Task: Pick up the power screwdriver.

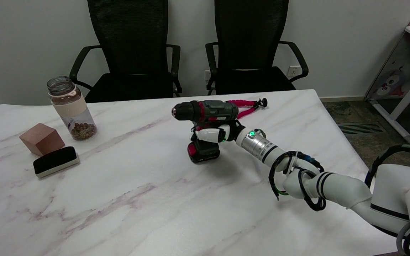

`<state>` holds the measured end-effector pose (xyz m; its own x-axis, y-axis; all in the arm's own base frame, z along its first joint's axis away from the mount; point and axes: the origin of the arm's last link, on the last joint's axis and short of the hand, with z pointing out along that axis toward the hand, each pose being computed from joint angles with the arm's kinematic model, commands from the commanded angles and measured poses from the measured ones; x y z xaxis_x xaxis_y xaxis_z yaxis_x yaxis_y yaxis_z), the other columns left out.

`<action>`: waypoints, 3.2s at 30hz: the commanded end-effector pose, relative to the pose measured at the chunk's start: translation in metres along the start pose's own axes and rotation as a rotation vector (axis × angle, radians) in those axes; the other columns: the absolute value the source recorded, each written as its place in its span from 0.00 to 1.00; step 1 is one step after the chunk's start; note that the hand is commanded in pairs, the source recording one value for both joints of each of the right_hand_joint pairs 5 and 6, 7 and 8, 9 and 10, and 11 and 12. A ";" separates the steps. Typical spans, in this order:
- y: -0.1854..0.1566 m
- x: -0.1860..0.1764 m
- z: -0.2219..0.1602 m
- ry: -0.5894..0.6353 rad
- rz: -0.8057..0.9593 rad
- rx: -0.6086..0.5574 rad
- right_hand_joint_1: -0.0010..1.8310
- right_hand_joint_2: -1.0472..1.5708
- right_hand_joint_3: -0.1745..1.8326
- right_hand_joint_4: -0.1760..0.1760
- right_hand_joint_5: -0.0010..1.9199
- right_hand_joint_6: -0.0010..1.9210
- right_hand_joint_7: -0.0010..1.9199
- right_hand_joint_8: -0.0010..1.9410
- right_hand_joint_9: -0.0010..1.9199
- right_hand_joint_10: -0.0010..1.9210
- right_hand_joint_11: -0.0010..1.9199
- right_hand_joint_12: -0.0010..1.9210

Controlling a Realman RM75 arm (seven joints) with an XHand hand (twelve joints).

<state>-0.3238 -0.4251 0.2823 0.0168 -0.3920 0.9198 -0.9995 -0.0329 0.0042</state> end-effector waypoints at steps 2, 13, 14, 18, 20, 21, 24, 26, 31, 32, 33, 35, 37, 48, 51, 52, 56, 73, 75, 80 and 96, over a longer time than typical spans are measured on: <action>-0.001 0.007 0.002 0.022 -0.012 -0.010 0.61 0.19 0.90 1.00 0.18 0.18 0.18 0.18 0.52 0.52 0.59 0.59; -0.001 0.008 -0.001 0.021 -0.015 0.001 0.56 0.14 0.60 1.00 0.06 0.06 0.06 0.06 0.13 0.13 0.25 0.25; -0.001 0.008 -0.002 0.020 -0.013 0.005 0.56 0.14 0.59 1.00 0.06 0.06 0.06 0.06 0.13 0.13 0.24 0.24; -0.005 0.010 -0.006 0.014 -0.008 0.031 0.55 0.14 0.56 1.00 0.05 0.05 0.05 0.05 0.13 0.13 0.22 0.21; -0.008 0.011 -0.008 0.012 -0.004 0.051 0.55 0.14 0.53 1.00 0.06 0.06 0.06 0.06 0.13 0.13 0.22 0.22; -0.010 0.011 -0.008 0.011 0.000 0.060 0.55 0.14 0.53 1.00 0.06 0.06 0.06 0.06 0.13 0.13 0.22 0.22; -0.016 0.009 -0.010 0.007 0.016 0.085 0.55 0.15 0.52 1.00 0.08 0.08 0.08 0.07 0.15 0.15 0.24 0.24; -0.018 0.010 -0.012 0.005 0.020 0.094 0.55 0.16 0.52 1.00 0.08 0.08 0.08 0.08 0.16 0.16 0.25 0.25; -0.017 0.010 -0.020 0.008 0.043 0.118 0.55 0.16 0.52 1.00 0.09 0.09 0.09 0.09 0.18 0.18 0.26 0.26; -0.016 0.010 -0.021 0.006 0.057 0.119 0.55 0.16 0.52 1.00 0.09 0.09 0.09 0.09 0.18 0.18 0.26 0.26; -0.016 0.010 -0.022 0.004 0.067 0.122 0.56 0.17 0.52 1.00 0.09 0.09 0.09 0.09 0.18 0.18 0.26 0.26; -0.015 0.008 -0.025 -0.003 0.087 0.131 0.56 0.17 0.52 1.00 0.09 0.09 0.09 0.09 0.18 0.18 0.26 0.26; -0.015 0.006 -0.027 -0.011 0.097 0.139 0.56 0.18 0.51 1.00 0.10 0.10 0.10 0.10 0.19 0.19 0.27 0.27; -0.003 -0.008 -0.036 -0.027 0.133 0.117 0.56 0.20 0.52 1.00 0.12 0.12 0.12 0.12 0.20 0.20 0.29 0.29; 0.001 -0.007 -0.037 -0.017 0.133 0.100 0.56 0.20 0.52 1.00 0.12 0.12 0.12 0.12 0.20 0.20 0.29 0.29; 0.003 -0.006 -0.037 -0.013 0.132 0.092 0.56 0.20 0.53 1.00 0.12 0.12 0.12 0.12 0.20 0.20 0.29 0.29; 0.005 -0.002 -0.037 0.001 0.122 0.078 0.55 0.19 0.54 1.00 0.11 0.11 0.11 0.11 0.20 0.20 0.29 0.29; 0.003 -0.017 -0.028 -0.027 0.143 0.097 0.55 0.18 0.54 1.00 0.09 0.09 0.09 0.09 0.18 0.18 0.26 0.26; 0.004 -0.019 -0.027 -0.028 0.148 0.096 0.55 0.18 0.54 1.00 0.09 0.09 0.09 0.09 0.18 0.18 0.25 0.25; 0.004 -0.021 -0.027 -0.030 0.151 0.099 0.55 0.18 0.53 1.00 0.08 0.08 0.08 0.08 0.18 0.18 0.25 0.25; 0.002 -0.018 -0.022 -0.016 0.148 0.089 0.58 0.22 0.60 1.00 0.07 0.07 0.07 0.07 0.32 0.32 0.26 0.26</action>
<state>-0.3270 -0.3939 0.2770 -0.1235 -0.4214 0.8984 -0.9839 -0.0660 -0.1662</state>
